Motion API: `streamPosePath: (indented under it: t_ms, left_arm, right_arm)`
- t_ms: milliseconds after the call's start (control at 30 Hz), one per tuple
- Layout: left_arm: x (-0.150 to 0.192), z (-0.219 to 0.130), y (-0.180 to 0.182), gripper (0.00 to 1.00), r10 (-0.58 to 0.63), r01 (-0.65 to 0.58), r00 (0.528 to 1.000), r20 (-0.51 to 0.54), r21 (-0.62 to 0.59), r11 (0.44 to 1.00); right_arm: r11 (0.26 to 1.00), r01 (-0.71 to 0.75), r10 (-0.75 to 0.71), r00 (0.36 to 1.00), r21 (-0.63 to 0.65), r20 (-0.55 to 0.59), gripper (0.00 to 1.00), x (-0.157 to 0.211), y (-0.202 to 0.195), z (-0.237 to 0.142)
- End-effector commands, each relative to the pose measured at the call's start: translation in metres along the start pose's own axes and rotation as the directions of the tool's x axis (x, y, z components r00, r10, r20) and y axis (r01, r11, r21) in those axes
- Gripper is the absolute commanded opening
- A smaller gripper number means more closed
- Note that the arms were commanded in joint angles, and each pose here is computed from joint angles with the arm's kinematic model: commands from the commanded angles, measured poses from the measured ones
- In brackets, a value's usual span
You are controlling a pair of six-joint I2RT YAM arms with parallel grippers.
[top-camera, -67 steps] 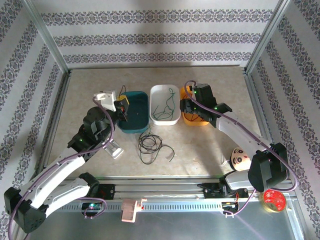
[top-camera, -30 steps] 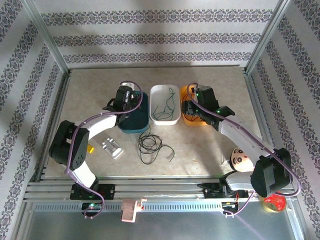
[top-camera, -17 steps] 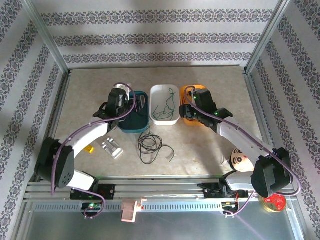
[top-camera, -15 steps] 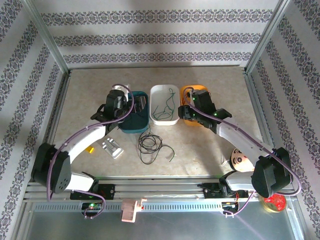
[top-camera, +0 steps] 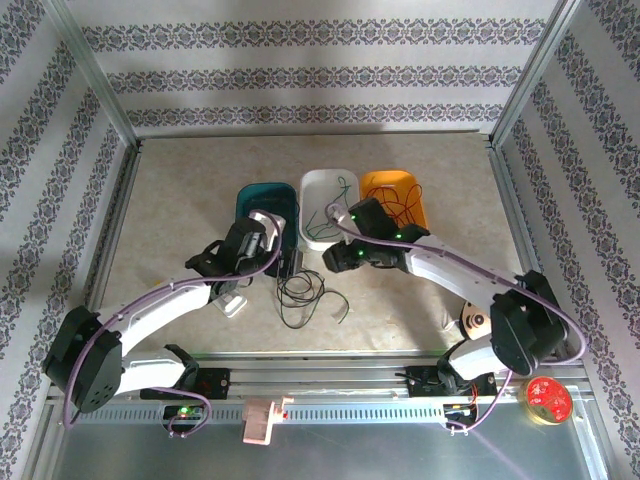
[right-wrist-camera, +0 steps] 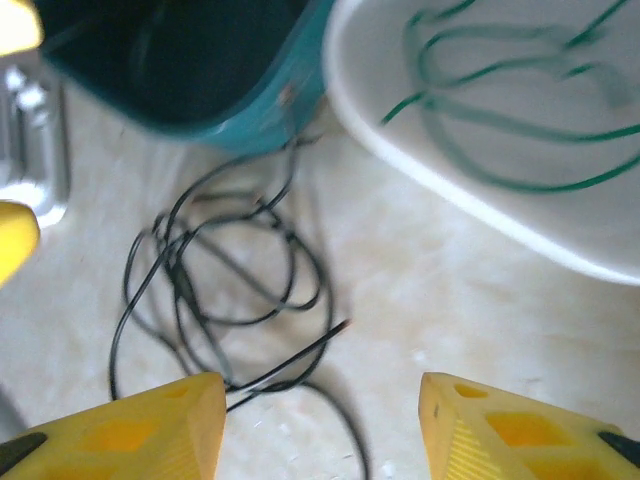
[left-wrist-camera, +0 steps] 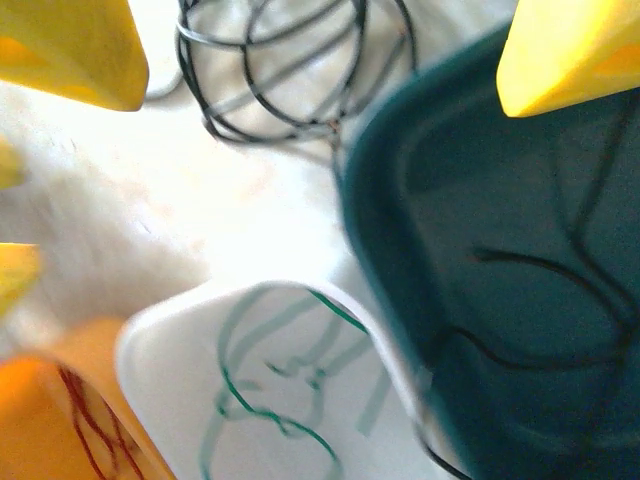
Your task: Untangle the cables
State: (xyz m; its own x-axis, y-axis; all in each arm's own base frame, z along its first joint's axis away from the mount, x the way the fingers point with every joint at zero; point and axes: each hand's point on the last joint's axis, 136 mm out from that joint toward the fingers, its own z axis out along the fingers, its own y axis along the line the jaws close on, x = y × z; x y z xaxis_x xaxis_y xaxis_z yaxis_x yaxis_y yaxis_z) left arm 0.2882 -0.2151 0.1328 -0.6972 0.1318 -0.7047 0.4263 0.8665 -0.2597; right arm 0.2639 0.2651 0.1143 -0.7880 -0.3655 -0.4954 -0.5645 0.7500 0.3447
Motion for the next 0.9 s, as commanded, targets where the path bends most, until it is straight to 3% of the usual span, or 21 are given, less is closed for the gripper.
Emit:
streamPosePath:
  t_ms: [0, 100, 367, 467, 567, 633, 867]
  left_arm:
    - [0.031, 0.001, -0.017, 0.89, 0.103, -0.094, 0.987, -0.121, 0.074, 0.993]
    - [0.038, 0.002, -0.005, 0.87, 0.125, -0.129, 0.983, -0.138, -0.017, 0.992]
    - [0.024, -0.004, 0.033, 0.89, 0.047, -0.058, 0.998, -0.051, -0.247, 0.967]
    - [0.027, -0.003, 0.031, 0.89, 0.049, -0.064, 0.996, -0.070, -0.237, 0.969]
    - [0.031, -0.003, 0.029, 0.90, 0.052, -0.069, 0.995, -0.084, -0.221, 0.973]
    - [0.032, -0.002, 0.025, 0.90, 0.058, -0.074, 0.995, -0.085, -0.196, 0.978]
    - [0.038, 0.011, 0.003, 0.91, 0.079, -0.085, 0.993, -0.092, -0.055, 0.995]
  right_arm:
    - [0.991, 0.043, -0.058, 0.991, -0.129, -0.119, 0.53, 0.022, 0.027, 0.013]
    - [0.984, 0.054, -0.081, 0.984, -0.168, -0.158, 0.52, 0.028, 0.037, 0.028]
    - [0.967, 0.054, -0.122, 0.956, -0.248, -0.267, 0.46, 0.034, 0.052, 0.069]
    - [0.971, 0.046, -0.107, 0.960, -0.234, -0.257, 0.36, 0.030, 0.046, 0.078]
    - [0.973, 0.043, -0.097, 0.968, -0.227, -0.231, 0.12, 0.023, 0.043, 0.076]
    - [0.973, 0.048, -0.093, 0.976, -0.224, -0.199, 0.02, 0.018, 0.041, 0.067]
    - [0.974, 0.033, -0.042, 0.998, -0.224, -0.039, 0.00, -0.003, 0.031, -0.003]
